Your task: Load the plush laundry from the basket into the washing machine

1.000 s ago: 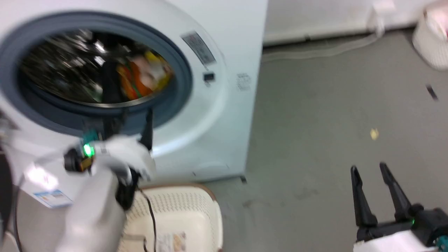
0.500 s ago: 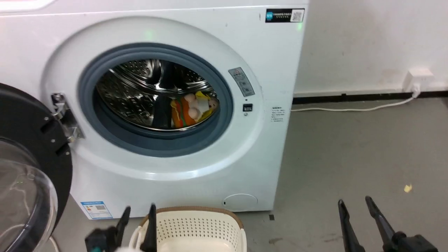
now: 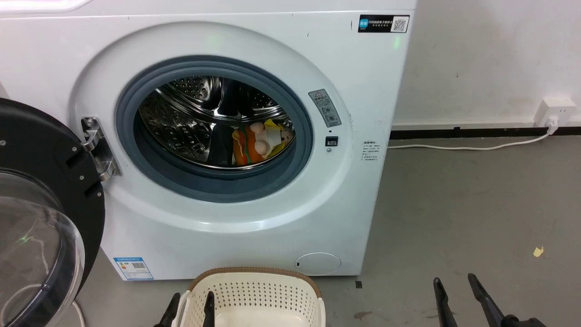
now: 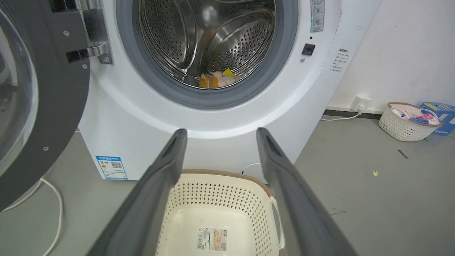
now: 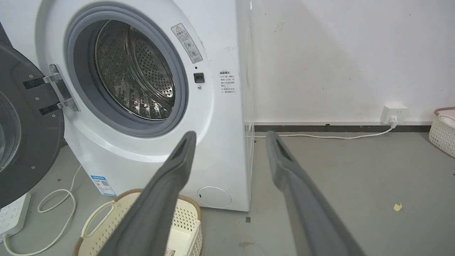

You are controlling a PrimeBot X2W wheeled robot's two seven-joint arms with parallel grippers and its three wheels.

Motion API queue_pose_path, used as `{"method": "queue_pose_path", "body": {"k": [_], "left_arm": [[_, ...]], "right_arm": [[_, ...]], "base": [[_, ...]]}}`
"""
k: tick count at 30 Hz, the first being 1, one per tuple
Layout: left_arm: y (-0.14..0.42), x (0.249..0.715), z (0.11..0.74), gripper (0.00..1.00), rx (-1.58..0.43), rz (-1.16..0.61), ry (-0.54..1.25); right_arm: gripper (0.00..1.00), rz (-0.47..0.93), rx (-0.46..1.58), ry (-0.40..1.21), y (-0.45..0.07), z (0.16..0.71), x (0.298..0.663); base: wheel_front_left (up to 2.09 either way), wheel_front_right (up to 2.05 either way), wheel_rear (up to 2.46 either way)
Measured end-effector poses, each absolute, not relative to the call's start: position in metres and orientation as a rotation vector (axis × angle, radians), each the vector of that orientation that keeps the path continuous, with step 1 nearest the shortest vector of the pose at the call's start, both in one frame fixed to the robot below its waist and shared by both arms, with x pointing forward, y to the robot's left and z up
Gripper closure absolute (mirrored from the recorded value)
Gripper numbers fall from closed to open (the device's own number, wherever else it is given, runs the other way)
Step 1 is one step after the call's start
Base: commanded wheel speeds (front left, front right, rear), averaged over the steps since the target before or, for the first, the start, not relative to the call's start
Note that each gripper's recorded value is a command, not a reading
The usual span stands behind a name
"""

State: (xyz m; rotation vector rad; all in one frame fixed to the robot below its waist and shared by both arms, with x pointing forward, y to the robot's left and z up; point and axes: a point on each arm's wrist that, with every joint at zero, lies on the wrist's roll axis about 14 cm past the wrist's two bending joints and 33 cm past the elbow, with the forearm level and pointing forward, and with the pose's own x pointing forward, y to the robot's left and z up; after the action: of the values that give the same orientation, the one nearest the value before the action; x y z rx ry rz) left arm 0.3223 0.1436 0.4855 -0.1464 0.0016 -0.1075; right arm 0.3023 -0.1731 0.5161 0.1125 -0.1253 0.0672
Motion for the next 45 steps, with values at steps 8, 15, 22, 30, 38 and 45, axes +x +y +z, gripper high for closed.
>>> {"method": "queue_pose_path", "body": {"k": [8,15,22,30,38,45], "left_arm": [[0.141,0.322,0.478,0.0,-0.14,-0.123,0.025],[0.136,0.324,0.475,0.0,-0.147,-0.132,0.032],[0.131,0.325,0.471,1.0,-0.148,-0.148,0.049],[0.132,0.325,0.47,1.0,-0.146,-0.143,0.057],[0.136,0.327,0.47,1.0,-0.131,-0.134,0.062],[0.138,0.331,0.476,1.0,-0.118,-0.127,0.049]], "right_arm": [[0.0,0.068,0.116,-0.104,-0.172,0.51,0.302],[0.0,0.065,0.118,-0.091,-0.172,0.506,0.301],[1.0,0.056,0.119,-0.075,-0.174,0.501,0.301],[1.0,0.059,0.116,-0.063,-0.174,0.499,0.303],[1.0,0.064,0.107,-0.047,-0.173,0.498,0.306],[1.0,0.068,0.101,-0.04,-0.172,0.498,0.308]], "base": [[0.0,0.0,0.0],[0.0,0.0,0.0],[0.0,0.0,0.0],[0.0,0.0,0.0],[0.0,0.0,0.0],[0.0,0.0,0.0]]}}
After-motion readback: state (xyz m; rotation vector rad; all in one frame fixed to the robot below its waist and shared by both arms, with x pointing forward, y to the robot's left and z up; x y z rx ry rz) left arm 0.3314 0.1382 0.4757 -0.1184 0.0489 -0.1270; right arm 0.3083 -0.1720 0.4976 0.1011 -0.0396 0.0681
